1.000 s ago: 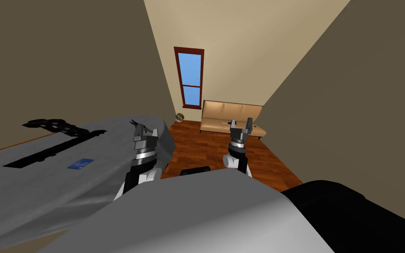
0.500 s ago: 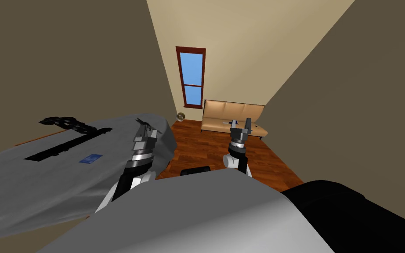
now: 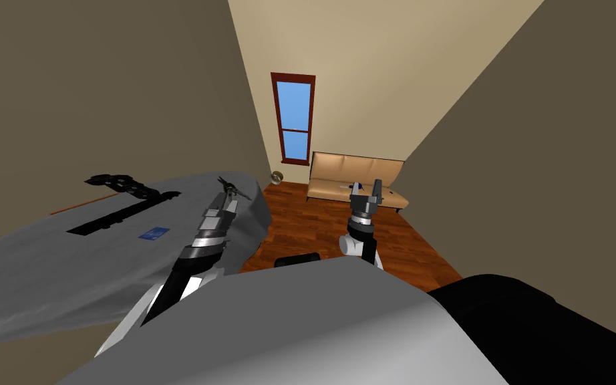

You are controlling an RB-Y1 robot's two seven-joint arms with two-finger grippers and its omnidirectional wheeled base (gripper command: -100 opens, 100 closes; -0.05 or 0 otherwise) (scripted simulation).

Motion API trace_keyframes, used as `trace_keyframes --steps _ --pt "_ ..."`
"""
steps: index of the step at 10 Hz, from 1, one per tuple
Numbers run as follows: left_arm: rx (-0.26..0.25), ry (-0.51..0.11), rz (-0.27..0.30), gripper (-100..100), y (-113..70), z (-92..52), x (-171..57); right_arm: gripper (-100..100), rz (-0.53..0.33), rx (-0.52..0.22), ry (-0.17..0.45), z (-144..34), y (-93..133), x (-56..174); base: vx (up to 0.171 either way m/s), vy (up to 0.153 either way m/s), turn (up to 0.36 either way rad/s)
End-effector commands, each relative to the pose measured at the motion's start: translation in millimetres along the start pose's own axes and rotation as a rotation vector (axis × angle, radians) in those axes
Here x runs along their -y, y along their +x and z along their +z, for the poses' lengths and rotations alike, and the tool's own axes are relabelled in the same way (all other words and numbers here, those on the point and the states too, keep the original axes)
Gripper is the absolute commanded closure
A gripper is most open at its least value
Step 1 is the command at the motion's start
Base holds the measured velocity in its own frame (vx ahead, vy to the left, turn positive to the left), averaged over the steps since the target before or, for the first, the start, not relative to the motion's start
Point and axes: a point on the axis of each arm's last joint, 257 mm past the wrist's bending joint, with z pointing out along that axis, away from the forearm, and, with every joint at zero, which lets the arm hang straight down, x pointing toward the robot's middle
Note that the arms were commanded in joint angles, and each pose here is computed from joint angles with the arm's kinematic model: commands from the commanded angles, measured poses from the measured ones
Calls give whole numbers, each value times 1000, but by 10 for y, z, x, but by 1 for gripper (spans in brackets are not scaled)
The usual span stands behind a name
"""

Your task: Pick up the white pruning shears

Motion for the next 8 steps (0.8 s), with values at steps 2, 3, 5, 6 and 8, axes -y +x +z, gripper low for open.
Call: trace_keyframes --steps 2,3,5,6,8 --pt "-61 -32 69 -100 9 -39 -52 0 0 0 0 0 0 0 -32 28 17" --pt "-85 -54 106 -100 -4 -64 -88 0 0 0 0 0 0 0 -50 41 32" --pt "-133 -75 154 -100 6 -89 -125 0 0 0 0 0 0 0 -37 31 9" --pt "-145 -74 161 -100 20 -88 -124 0 0 0 0 0 0 0 -25 21 7" --pt "-186 -96 206 -100 19 -114 -164 0 0 0 0 0 0 0 -24 22 9"
